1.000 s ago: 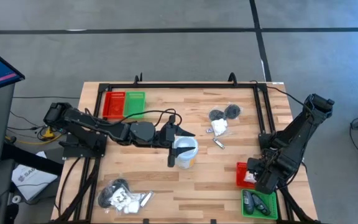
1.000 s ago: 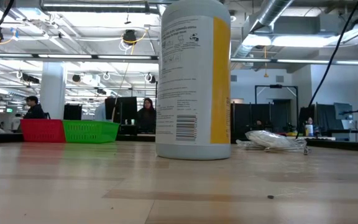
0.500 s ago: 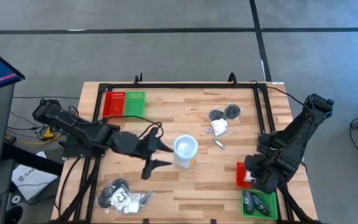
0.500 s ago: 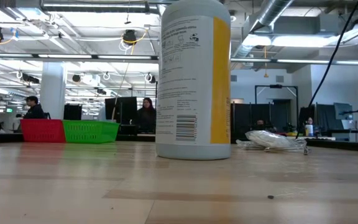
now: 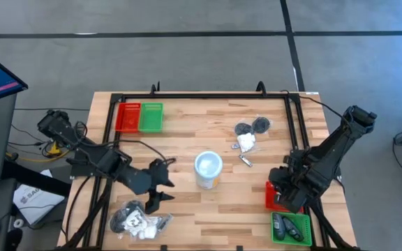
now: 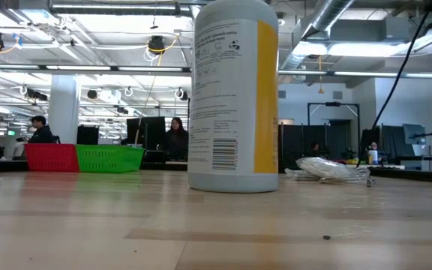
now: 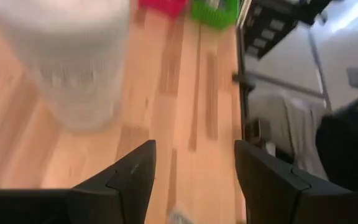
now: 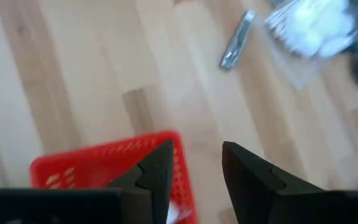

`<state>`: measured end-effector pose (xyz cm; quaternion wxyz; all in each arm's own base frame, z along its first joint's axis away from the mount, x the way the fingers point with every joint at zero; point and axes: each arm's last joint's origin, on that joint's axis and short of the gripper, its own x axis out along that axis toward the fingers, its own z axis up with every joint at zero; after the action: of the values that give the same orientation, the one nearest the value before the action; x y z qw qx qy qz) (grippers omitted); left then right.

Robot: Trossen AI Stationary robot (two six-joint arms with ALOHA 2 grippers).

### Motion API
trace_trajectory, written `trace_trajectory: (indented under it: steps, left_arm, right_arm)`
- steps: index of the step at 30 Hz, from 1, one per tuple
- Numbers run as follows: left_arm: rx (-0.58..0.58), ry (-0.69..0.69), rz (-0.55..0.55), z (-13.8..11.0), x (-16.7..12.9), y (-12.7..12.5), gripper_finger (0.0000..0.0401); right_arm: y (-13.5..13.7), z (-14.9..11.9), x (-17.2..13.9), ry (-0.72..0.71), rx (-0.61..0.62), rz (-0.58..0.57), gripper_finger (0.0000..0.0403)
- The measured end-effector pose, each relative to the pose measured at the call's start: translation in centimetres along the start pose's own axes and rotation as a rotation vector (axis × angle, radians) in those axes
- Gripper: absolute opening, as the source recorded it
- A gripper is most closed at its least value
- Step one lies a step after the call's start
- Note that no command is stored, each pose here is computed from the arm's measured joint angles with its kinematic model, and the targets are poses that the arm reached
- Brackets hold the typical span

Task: Pick & Place Travel size toiletries
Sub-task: Put the white cotton pack into the bottom red basket

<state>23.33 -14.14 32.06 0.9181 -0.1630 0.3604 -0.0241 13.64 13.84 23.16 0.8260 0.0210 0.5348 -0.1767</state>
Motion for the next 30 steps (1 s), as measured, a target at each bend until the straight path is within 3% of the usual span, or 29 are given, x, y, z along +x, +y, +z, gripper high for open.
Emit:
trace_trajectory:
  steps: [7,14,24,30]
  left_arm:
    - [-0.016,0.140,0.014,-3.7,0.7,-0.4,0.0209]
    - [-0.111,0.210,0.052,-6.6,1.7,0.1,0.0209]
    - [-0.216,0.326,0.072,-10.3,2.6,0.7,0.0209]
    - [-0.203,0.343,0.044,-12.2,2.9,0.6,0.0209]
  right_arm:
    - [-0.7,1.4,0.5,-0.069,-0.008,-0.062,0.0126]
    - [-1.1,3.3,0.0,-0.148,-0.011,-0.093,0.0126]
    - [-1.2,5.5,0.4,-0.216,-0.035,-0.067,0.0126]
    - [-1.3,6.6,0.8,-0.249,-0.040,-0.053,0.0126]
